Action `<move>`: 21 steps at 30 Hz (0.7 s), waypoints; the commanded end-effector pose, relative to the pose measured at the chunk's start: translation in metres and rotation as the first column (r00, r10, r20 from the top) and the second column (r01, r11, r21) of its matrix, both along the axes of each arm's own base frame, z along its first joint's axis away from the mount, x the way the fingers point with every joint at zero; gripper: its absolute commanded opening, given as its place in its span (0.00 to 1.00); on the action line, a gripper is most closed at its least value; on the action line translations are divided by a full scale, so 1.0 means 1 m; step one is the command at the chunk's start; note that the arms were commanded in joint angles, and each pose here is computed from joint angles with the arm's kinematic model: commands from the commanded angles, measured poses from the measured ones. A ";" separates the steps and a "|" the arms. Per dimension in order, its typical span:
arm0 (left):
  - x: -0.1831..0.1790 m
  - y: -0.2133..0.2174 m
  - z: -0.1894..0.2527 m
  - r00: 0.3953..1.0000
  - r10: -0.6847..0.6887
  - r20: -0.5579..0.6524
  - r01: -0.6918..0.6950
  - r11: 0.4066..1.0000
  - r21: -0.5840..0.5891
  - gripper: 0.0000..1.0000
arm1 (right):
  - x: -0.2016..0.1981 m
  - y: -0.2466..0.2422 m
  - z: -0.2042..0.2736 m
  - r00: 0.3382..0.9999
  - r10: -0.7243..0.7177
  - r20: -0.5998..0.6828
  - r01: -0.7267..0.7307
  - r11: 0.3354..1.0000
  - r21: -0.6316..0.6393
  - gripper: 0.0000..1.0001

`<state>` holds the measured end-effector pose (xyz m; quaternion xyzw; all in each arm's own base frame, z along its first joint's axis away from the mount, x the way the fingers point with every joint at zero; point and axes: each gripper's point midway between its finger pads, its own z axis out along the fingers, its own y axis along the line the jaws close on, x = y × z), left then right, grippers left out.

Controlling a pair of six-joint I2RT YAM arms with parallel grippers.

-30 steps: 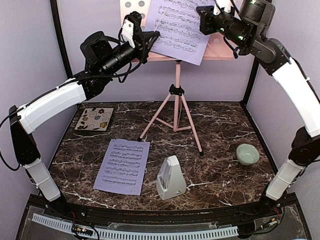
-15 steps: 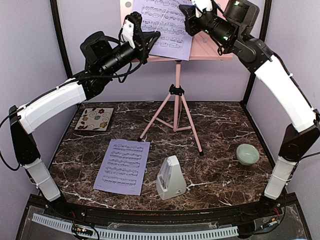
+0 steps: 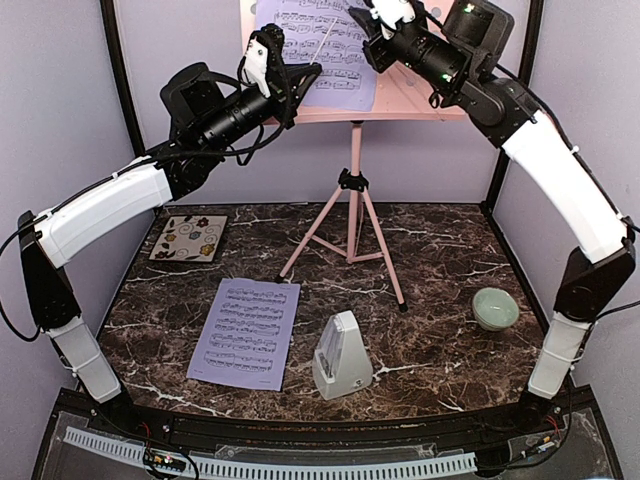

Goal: Set up the instrument practice props

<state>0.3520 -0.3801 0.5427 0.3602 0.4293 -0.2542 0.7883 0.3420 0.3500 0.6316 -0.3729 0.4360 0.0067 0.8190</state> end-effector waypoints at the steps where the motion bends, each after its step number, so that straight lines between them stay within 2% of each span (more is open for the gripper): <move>1: -0.029 0.009 0.034 0.995 -0.055 0.086 0.058 0.997 -0.041 0.00 | -0.007 0.008 0.007 0.998 0.012 0.065 -0.012 1.000 -0.013 0.00; 21: -0.035 0.009 0.035 0.992 -0.062 0.106 0.066 0.997 -0.035 0.00 | -0.002 0.023 -0.006 0.999 0.018 0.036 -0.019 1.000 0.014 0.00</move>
